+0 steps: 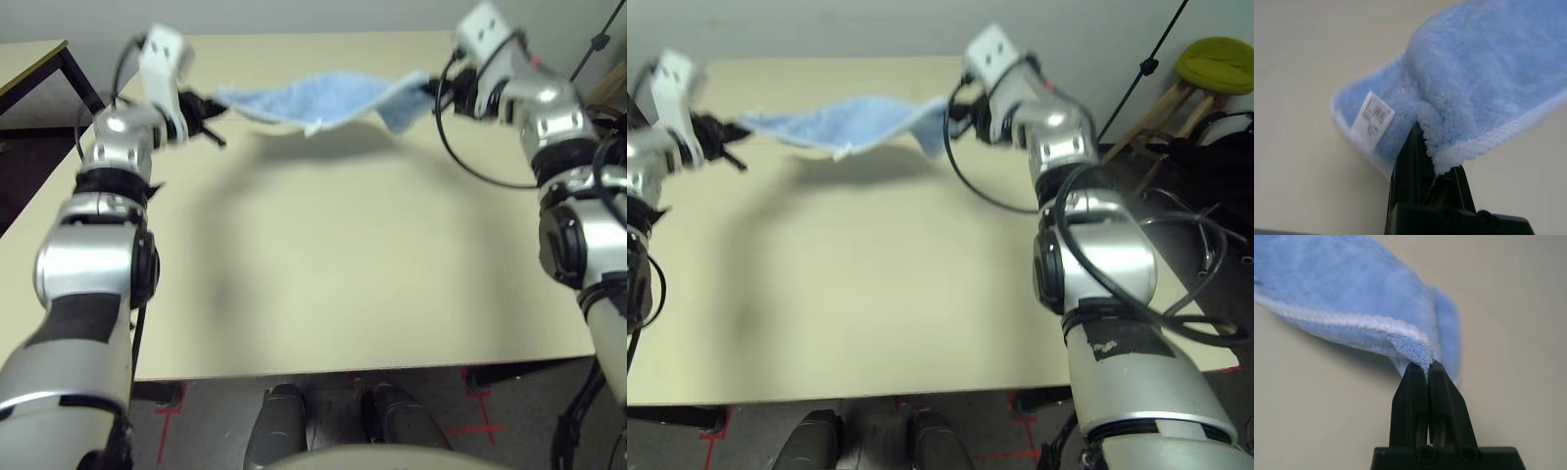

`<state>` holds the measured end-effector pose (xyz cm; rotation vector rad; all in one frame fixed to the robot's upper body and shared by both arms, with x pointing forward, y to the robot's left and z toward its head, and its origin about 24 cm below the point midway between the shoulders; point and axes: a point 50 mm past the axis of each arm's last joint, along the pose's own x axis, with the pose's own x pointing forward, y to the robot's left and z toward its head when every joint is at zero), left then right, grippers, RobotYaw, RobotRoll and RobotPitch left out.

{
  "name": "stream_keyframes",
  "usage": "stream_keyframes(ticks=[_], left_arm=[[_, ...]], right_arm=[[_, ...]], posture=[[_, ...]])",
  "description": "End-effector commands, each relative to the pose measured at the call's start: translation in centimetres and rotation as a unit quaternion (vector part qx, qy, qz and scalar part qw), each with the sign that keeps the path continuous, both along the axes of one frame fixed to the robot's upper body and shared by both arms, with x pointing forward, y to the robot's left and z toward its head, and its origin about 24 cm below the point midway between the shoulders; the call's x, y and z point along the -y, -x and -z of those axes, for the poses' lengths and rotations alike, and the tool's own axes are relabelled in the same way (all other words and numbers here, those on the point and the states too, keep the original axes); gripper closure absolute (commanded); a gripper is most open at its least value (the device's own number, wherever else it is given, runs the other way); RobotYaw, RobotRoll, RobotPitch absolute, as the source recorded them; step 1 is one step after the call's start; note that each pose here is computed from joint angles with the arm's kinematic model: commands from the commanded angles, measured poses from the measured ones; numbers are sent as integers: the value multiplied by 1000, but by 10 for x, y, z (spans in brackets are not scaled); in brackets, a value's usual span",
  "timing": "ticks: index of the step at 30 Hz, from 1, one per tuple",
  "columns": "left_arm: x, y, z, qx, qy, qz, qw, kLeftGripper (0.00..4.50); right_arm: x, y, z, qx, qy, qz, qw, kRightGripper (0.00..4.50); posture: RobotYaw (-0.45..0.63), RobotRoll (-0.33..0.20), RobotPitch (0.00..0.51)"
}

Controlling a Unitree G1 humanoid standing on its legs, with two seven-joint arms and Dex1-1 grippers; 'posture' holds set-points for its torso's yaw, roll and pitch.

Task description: Fold the towel and set it aside.

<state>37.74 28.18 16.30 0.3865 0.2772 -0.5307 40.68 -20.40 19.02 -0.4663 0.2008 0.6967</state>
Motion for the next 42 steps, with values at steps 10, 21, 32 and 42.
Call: stream_keyframes(ticks=[10,21,32,42], left_arm=[[-17,37,37,-84,27,-1,996,4493],[-14,57,37,-134,28,52,989,4493],[-19,112,35,-257,-47,191,946,4493],[-15,133,8,-301,-118,315,893,4493]], right_arm=[[14,20,52,-106,41,-21,993,4500],[11,25,54,-119,41,-47,991,4500],[19,82,53,-201,107,-197,954,4500],[22,118,38,-254,126,-257,924,4500]], posture=[[89,0,134],[85,0,135],[90,0,140],[87,0,142]])
